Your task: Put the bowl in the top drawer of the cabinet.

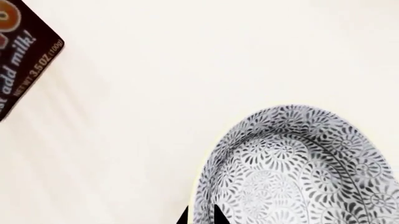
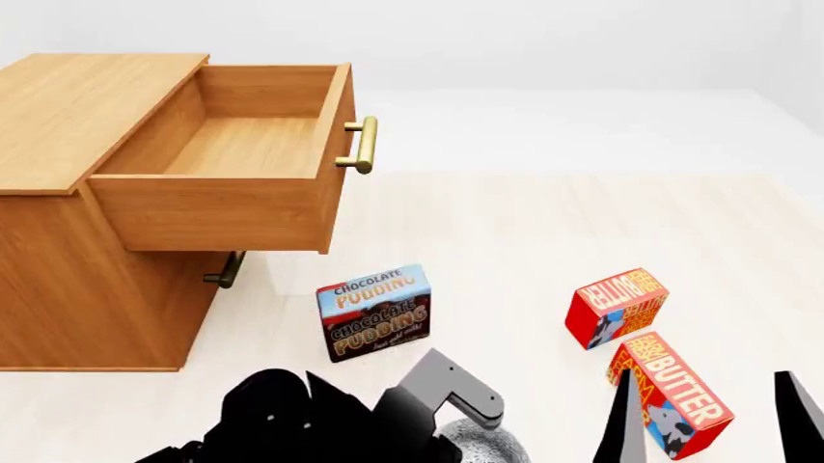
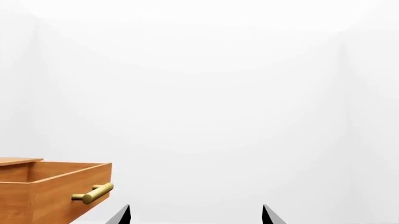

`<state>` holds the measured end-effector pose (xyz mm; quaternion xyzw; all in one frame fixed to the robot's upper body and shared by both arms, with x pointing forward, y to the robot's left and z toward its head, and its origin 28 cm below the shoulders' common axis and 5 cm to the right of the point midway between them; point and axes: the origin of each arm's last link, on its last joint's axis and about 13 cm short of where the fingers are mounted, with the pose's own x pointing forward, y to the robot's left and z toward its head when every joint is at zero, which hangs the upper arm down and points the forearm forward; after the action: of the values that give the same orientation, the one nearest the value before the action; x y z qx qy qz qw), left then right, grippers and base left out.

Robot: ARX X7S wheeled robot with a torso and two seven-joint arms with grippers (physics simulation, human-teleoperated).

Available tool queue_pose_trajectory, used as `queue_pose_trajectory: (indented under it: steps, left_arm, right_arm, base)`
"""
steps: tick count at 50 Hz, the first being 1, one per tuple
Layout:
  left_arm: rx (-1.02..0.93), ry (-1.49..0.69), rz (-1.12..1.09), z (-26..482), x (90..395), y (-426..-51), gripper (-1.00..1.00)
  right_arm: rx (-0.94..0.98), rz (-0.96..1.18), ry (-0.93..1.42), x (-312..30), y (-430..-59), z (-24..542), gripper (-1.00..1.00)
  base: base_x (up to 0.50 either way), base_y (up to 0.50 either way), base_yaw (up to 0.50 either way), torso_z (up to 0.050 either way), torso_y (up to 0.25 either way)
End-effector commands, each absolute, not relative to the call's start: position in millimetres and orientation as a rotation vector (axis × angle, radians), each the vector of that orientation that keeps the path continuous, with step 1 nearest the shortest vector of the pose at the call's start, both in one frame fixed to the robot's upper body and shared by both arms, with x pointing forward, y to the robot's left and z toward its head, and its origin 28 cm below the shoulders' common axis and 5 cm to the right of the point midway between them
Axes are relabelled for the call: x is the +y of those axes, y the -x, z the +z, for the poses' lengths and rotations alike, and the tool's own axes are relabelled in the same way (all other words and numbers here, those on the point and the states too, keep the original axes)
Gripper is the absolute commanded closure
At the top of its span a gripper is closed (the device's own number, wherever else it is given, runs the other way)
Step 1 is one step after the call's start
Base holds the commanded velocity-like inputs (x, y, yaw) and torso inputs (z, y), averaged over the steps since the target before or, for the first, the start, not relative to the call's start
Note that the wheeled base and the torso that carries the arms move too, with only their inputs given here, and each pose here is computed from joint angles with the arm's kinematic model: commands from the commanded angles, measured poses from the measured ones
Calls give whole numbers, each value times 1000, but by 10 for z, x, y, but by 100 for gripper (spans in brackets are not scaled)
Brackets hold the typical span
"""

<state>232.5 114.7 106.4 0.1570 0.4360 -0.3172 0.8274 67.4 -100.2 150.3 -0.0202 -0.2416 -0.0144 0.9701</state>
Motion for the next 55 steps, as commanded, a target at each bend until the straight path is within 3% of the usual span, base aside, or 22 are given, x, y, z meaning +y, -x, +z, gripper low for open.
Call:
queue_pose_trajectory:
  steps: [1,36,55]
  left_arm:
    - [862,-337,-643,1191,1195,-2352,100]
    - [656,-317,-647,1774,1210,-2189,100]
    - [371,-312,-449,2513,1253,-2199,100]
  right_arm:
    - [-487,-31,40,-998,-674,1503,-100]
    - [-490,-27,40,-992,-666,1505,-100]
    - [-500,-25,41,-1002,-646,1513,-100]
  base:
    - [0,0,0,0,0]
    - [0,0,0,0,0]
    - [0,0,0,0,0]
